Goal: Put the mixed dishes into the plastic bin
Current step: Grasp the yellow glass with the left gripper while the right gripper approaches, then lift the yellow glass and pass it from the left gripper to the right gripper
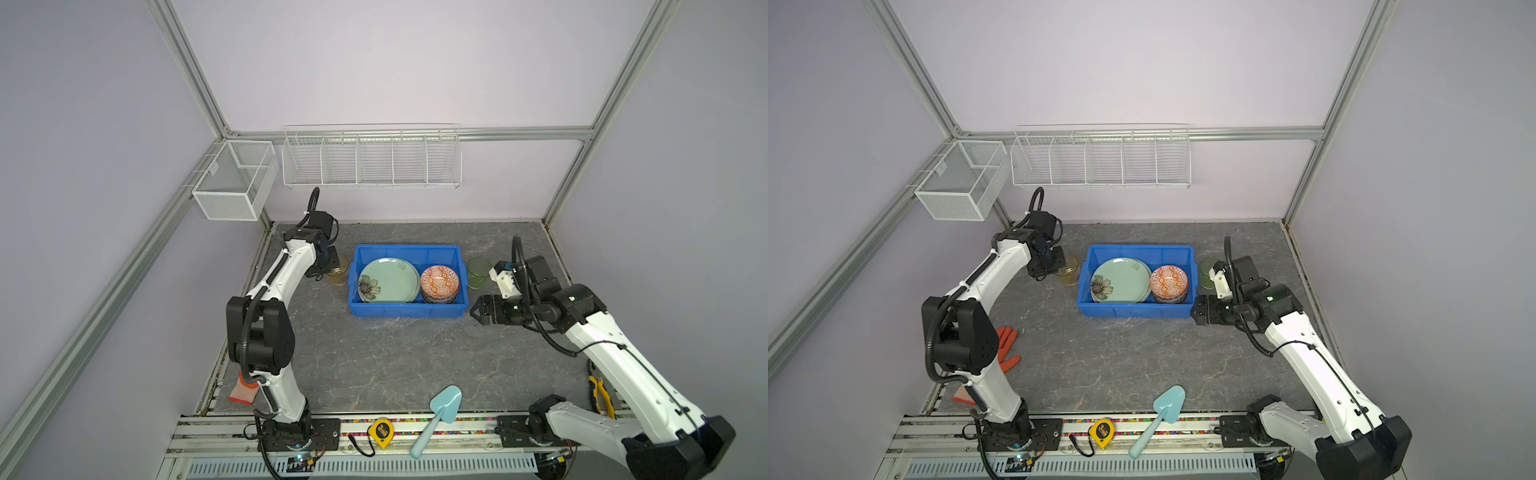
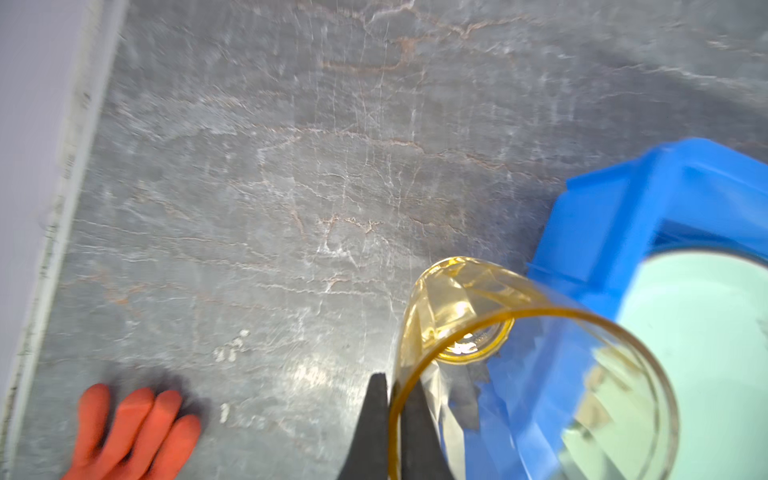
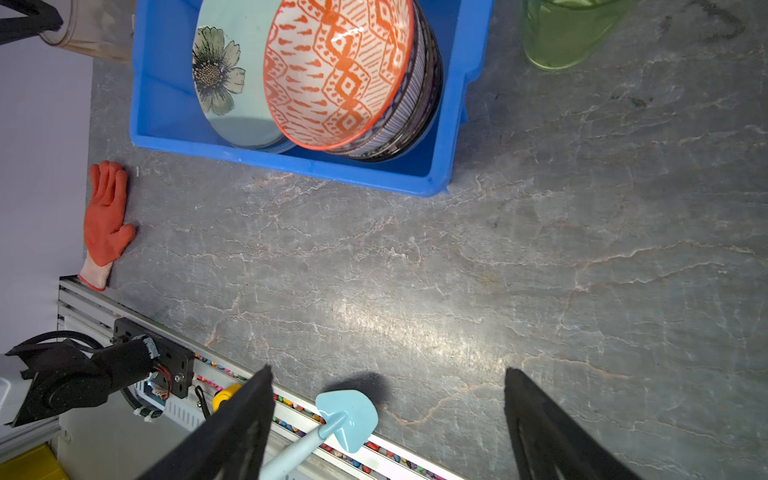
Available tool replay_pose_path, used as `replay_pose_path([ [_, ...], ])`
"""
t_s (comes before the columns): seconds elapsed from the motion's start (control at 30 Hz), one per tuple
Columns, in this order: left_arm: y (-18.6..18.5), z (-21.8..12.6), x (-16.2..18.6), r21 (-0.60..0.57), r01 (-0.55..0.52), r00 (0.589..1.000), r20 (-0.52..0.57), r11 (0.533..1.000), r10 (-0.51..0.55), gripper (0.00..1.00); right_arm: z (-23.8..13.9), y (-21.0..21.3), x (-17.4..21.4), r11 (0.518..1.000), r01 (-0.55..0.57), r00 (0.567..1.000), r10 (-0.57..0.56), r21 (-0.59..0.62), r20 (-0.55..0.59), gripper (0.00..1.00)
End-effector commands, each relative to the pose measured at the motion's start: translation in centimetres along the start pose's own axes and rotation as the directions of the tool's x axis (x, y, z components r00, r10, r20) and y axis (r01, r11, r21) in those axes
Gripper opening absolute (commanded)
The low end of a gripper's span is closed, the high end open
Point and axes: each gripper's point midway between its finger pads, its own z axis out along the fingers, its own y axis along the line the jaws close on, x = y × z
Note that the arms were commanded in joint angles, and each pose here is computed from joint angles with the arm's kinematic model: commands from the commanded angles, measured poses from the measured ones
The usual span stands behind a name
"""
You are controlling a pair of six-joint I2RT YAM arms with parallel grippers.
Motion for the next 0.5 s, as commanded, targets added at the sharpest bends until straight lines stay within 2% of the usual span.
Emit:
replay_pose_path([
  [0.0,0.7,-2.5,1.4,-0.040,-0.057,0.998,0.006,0.998,0.057,0.00,0.3,1.6,-1.6,0.997,0.054,0.998,-0.053,-0.057,0.024,0.89],
  [0.1,0.2,-4.4,2.4,0.006,-0.070,0.997,0.018,0.998,0.070,0.00,0.8,2.6,-2.2,0.993,0.098,0.995,-0.097,-0.059,0.015,0.93],
  [0.27,-2.2,-7.4,4.8,0.157,-0.072,0.997,0.010,0.985,0.071,0.00,2.1,6.0,-3.3,0.977,0.199,0.980,-0.199,-0.074,-0.004,0.95],
  [0.47,-4.8,-10.0,8.2,0.208,-0.095,0.995,0.033,0.974,0.090,0.00,3.4,11.6,-5.0,0.938,0.324,0.945,-0.328,-0.121,-0.011,0.99],
])
